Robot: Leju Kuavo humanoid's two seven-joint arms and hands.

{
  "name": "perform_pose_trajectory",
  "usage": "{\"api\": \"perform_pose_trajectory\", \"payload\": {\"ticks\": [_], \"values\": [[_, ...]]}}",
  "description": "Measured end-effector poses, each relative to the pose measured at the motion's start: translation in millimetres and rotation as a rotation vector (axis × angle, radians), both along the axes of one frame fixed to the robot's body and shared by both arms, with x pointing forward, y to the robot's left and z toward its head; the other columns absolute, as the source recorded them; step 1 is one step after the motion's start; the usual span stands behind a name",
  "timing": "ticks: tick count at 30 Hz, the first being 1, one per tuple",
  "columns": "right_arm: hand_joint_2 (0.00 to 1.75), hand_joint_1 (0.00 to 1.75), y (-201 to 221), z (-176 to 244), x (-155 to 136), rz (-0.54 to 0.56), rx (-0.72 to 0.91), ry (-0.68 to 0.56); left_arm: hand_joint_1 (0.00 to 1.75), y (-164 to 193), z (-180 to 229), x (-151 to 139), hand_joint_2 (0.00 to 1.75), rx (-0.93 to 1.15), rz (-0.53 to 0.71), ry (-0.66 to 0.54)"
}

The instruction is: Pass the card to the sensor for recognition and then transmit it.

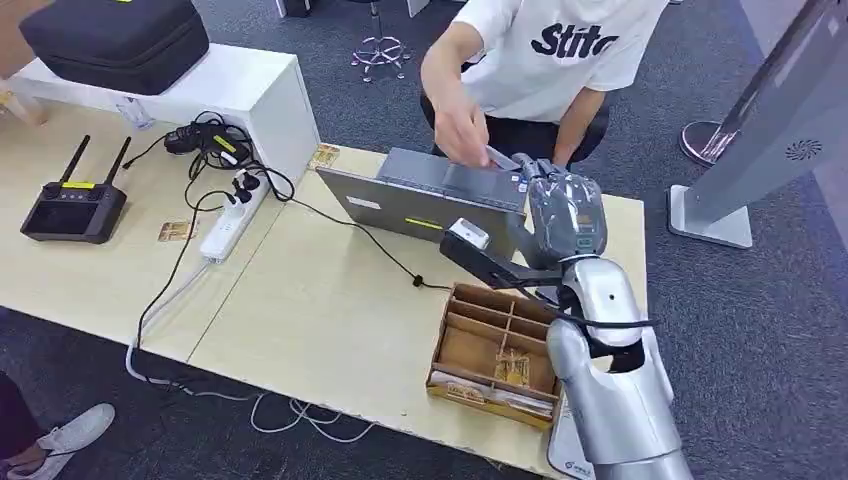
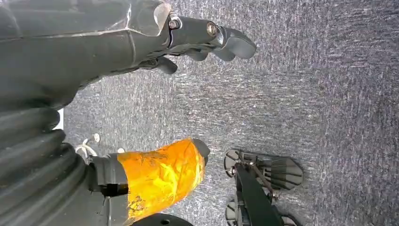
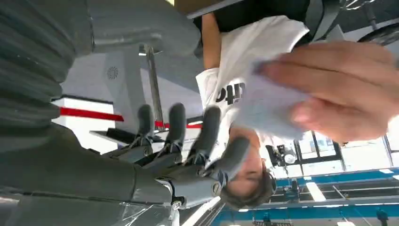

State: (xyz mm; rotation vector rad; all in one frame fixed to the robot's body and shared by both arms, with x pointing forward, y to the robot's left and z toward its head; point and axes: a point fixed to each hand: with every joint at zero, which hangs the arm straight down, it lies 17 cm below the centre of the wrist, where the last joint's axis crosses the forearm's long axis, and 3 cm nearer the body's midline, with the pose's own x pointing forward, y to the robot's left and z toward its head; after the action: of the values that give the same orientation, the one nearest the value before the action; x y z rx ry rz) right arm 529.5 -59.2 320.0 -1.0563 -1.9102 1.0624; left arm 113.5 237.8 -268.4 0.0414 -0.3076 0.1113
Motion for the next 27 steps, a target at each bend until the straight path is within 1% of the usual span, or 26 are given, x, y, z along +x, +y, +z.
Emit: {"api": "perform_pose_trajectory", "payload": {"ticks": [4,6,9,13,18,19,21,23,25,27], "values": [[1.75,0.0,-3,-2,-11,0.042,0.069,-0.006,0.0,2,0,0,1.75,0.002,0.007,0.0],[1.75,0.0,-5,2,-23,0.078,0.128,-0.021,0.0,2,0,-1,1.75,0.003,0.015,0.001],[1.75,0.0,-9,4,-38,0.099,0.179,-0.034,0.0,3,0,-2,1.75,0.002,0.021,0.002],[1.75,0.0,-21,6,-71,0.167,0.276,-0.066,0.0,3,-1,-4,1.75,0.001,0.043,0.002],[1.75,0.0,-36,3,-93,0.179,0.302,-0.082,0.0,4,-1,-7,1.75,0.0,0.05,0.006],[1.75,0.0,-36,3,-98,0.206,0.328,-0.079,0.0,4,-1,-7,1.75,0.0,0.055,0.006],[1.75,0.0,-41,-1,-118,0.308,0.426,-0.062,0.0,5,-2,-8,1.75,0.002,0.07,0.007],[1.75,0.0,-53,-10,-141,0.384,0.492,-0.053,0.0,7,-2,-10,1.75,0.002,0.095,0.007],[1.75,0.0,-65,-24,-162,0.426,0.513,-0.036,0.0,8,-2,-12,1.75,0.001,0.11,0.007],[1.75,0.0,-71,-39,-183,0.477,0.524,0.005,0.0,9,-2,-13,1.75,0.0,0.124,0.008]]}}
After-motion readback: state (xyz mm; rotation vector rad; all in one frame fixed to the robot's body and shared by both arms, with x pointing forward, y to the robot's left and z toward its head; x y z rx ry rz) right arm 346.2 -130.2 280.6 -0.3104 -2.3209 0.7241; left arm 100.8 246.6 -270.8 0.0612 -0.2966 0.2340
